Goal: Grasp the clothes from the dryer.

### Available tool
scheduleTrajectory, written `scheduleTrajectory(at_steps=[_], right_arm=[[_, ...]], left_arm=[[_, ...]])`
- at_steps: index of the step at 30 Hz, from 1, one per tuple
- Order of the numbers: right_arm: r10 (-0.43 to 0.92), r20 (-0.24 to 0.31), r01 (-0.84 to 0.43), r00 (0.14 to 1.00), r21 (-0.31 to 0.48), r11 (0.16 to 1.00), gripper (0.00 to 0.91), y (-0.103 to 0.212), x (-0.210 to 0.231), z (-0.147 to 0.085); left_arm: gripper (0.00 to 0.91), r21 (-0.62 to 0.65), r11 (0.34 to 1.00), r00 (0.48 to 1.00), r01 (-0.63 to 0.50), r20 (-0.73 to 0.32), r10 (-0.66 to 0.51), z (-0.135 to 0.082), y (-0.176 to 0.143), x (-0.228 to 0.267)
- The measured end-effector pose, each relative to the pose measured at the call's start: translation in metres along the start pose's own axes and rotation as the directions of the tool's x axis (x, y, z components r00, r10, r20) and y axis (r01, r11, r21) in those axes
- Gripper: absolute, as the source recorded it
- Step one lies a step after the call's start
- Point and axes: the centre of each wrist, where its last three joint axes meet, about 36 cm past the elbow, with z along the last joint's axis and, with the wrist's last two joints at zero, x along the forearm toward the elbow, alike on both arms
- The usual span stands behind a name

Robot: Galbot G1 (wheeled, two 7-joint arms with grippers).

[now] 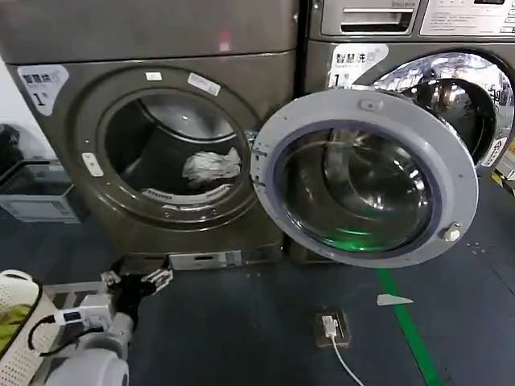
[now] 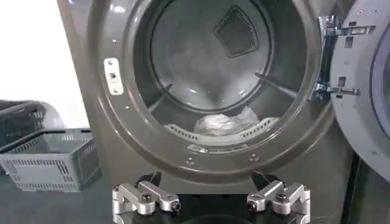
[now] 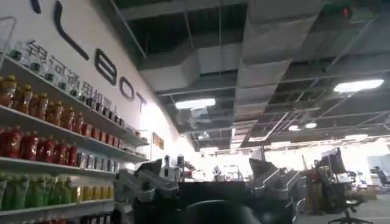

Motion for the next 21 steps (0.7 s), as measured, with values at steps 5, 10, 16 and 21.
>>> scheduleTrajectory(at_steps=[5, 10, 16, 21], right_arm=[[0.002, 0.000, -0.002, 1.000, 0.000, 1.000, 0.907, -0.0006, 0.0003, 0.0002], [0.003, -0.001, -0.003, 1.000, -0.001, 1.000, 0.907, -0.0008, 0.0007, 0.0007], [0.004, -0.001, -0.004, 1.000, -0.002, 1.000, 0.907, -0.0008, 0.0007, 0.0006], [0.006, -0.001, -0.006, 1.000, -0.002, 1.000, 0.907, -0.0008, 0.0007, 0.0005]], left_arm=[[0.907, 0.000, 1.000, 1.000, 0.000, 0.000, 0.000, -0.0001, 0.0000, 0.0007], [0.907, 0.000, 1.000, 1.000, -0.001, 0.000, 0.001, 0.0000, -0.0001, 0.0009], [0.907, 0.000, 1.000, 1.000, -0.001, -0.001, 0.001, 0.0001, -0.0001, 0.0010], [0.907, -0.001, 1.000, 1.000, -0.001, -0.003, 0.001, 0.0009, -0.0001, 0.0006]])
